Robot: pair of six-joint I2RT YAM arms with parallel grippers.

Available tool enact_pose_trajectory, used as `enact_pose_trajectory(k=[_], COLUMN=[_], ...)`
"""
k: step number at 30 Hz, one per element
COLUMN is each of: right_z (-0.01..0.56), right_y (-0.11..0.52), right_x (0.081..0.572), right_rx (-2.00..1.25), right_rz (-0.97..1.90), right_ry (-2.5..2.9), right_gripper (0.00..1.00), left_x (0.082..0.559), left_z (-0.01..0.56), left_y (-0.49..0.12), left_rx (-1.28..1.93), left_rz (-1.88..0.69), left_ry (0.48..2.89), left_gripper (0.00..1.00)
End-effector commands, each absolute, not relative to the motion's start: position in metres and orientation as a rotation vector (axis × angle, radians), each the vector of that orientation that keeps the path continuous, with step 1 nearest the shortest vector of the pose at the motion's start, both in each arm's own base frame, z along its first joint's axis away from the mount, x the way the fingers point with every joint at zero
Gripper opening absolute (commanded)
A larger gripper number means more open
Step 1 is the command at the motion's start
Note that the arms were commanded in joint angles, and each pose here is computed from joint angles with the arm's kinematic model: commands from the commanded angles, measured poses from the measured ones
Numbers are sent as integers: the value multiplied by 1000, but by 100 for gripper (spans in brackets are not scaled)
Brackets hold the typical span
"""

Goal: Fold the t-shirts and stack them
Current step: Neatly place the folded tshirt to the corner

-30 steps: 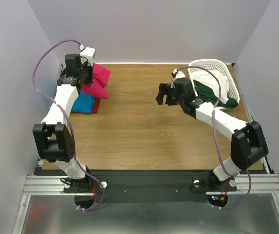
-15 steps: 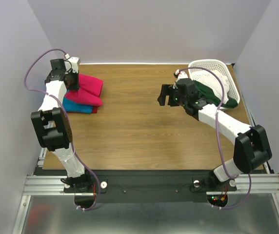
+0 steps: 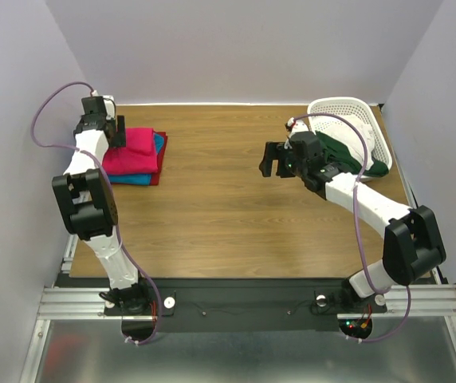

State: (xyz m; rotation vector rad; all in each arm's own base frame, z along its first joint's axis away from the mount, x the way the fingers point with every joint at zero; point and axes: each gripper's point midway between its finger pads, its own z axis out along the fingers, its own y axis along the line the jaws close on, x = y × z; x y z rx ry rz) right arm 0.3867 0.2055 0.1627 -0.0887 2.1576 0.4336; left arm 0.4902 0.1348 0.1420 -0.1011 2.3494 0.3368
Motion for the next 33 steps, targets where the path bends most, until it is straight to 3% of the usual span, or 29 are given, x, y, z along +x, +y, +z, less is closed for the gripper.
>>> enact_pose_trajectory(k=[1, 10, 14, 18, 26, 33], right_z=[188, 193, 198, 202, 212, 207], right_y=[206, 207, 205, 203, 190, 174], right_x=[391, 387, 384, 379, 371, 366], right_rx=[-97, -112, -117, -122, -94, -42], right_rz=[459, 479, 480, 478, 448, 385], right_ry=[2083, 2073, 2060, 2047, 2018, 2016], right_gripper=[99, 100, 100, 100, 100, 100], left_x=[483, 421, 396, 384, 358, 331], left_z=[239, 307, 352, 363, 287, 267], left_y=[176, 182, 124, 14, -148, -237], left_rx=[-330, -630, -623, -462, -214, -30], left_rz=[575, 763, 617, 349, -143, -400], left_ry=[2092, 1930, 1794, 1718, 1770, 1788], left_gripper=[97, 98, 98, 98, 97, 97])
